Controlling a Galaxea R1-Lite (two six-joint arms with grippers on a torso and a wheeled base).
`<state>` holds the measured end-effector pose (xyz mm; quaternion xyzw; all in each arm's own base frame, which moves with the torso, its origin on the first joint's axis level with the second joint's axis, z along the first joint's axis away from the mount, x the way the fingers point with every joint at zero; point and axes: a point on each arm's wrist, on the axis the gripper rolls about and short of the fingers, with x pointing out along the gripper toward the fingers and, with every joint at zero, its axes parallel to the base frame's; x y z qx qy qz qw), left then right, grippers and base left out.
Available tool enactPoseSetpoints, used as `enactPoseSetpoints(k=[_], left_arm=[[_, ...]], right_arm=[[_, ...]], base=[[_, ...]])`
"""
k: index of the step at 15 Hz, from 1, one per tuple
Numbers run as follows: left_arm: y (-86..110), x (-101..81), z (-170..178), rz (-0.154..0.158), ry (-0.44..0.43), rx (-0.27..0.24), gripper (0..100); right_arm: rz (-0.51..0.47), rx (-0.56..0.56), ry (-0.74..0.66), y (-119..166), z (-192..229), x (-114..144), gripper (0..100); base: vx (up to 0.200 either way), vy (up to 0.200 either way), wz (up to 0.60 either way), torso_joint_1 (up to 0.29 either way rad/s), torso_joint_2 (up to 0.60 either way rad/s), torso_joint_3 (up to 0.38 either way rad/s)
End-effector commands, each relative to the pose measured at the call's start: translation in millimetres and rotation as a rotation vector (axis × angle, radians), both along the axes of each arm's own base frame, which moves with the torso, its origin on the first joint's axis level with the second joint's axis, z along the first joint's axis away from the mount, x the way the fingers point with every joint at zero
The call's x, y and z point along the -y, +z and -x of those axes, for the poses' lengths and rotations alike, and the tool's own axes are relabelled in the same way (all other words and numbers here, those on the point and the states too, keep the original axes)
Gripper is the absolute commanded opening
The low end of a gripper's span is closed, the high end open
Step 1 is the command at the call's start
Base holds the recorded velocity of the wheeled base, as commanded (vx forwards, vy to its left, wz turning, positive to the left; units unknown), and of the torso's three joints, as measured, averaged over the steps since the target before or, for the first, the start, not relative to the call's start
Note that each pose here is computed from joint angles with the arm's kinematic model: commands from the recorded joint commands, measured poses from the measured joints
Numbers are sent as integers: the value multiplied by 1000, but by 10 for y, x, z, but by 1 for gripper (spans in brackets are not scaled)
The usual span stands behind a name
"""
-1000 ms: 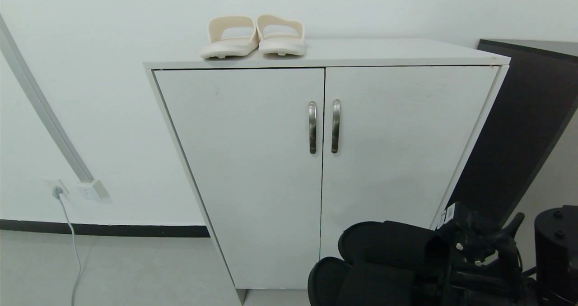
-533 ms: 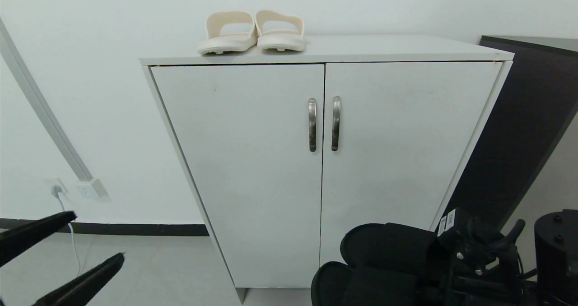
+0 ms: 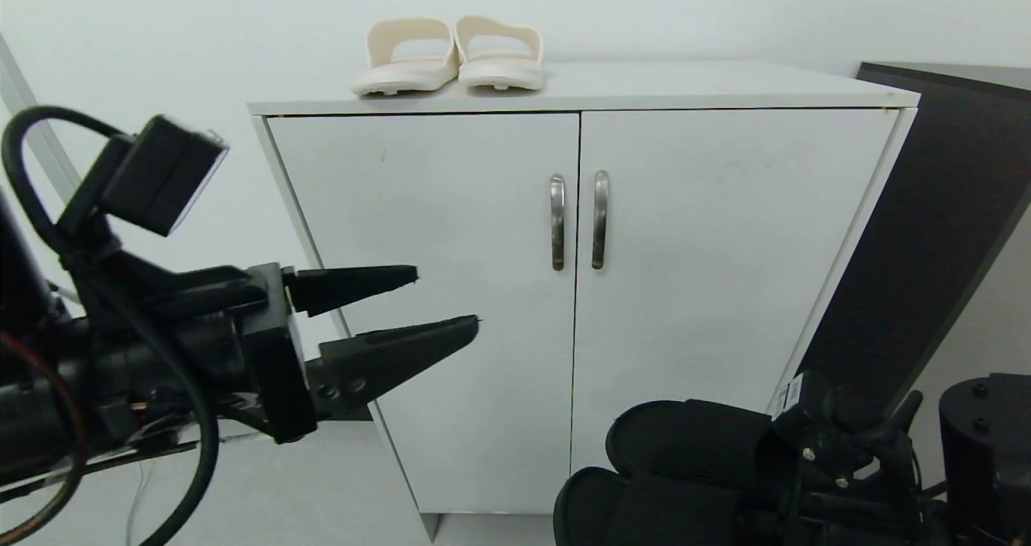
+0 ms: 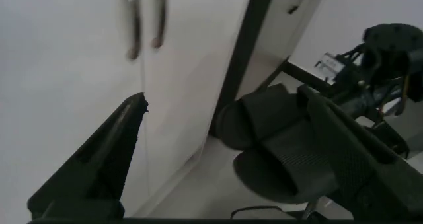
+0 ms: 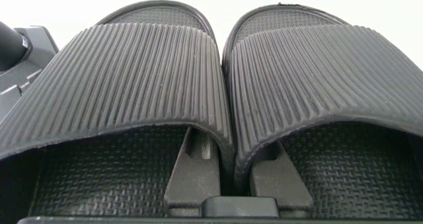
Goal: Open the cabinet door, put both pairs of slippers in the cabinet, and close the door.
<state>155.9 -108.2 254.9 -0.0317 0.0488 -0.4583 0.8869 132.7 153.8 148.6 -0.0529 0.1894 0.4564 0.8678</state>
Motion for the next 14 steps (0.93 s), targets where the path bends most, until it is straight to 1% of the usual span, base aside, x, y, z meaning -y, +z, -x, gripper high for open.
enactPoseSetpoints(k=[1,2,3,5,6,7,9,10,11,12,14], left_arm=[[21,441,-254,-8,-95,-32,100],[34,578,-354,12,-113,-28,100],[13,739,-466,44,-132,-32,100],[-8,999,-679,127,-155,-40,100],[6,1096,-789,154,-158,-47,100],[22,1169,-870,174,-163,-62,100],[62,1234,-946,194,-163,-75,100],[103,1244,-965,193,-158,-125,100],[131,1233,-983,184,-150,-159,100],[143,1220,-1000,176,-147,-175,100],[158,1220,-1064,177,-138,-172,100]], right_arm=[[0,1,4,-2,-1,-8,0],[6,-1,5,-14,-2,-9,0],[8,-4,5,-23,-4,-11,0],[10,-3,5,-27,1,-6,0],[10,-3,5,-27,1,-6,0],[11,-4,5,-30,-1,-8,0],[11,-4,5,-30,-1,-8,0],[10,-6,5,-30,-1,-8,0],[11,-4,5,-30,-1,-8,0],[11,-7,5,-33,-2,-10,0],[15,-10,3,-43,-9,-12,0]], base=[[0,0,0,0,0,0],[0,0,0,0,0,0],[0,0,0,0,0,0],[0,0,0,0,0,0],[0,0,0,0,0,0],[0,0,0,0,0,0],[0,0,0,0,0,0],[0,0,0,0,0,0],[0,0,0,0,0,0],[0,0,0,0,0,0],[0,0,0,0,0,0]])
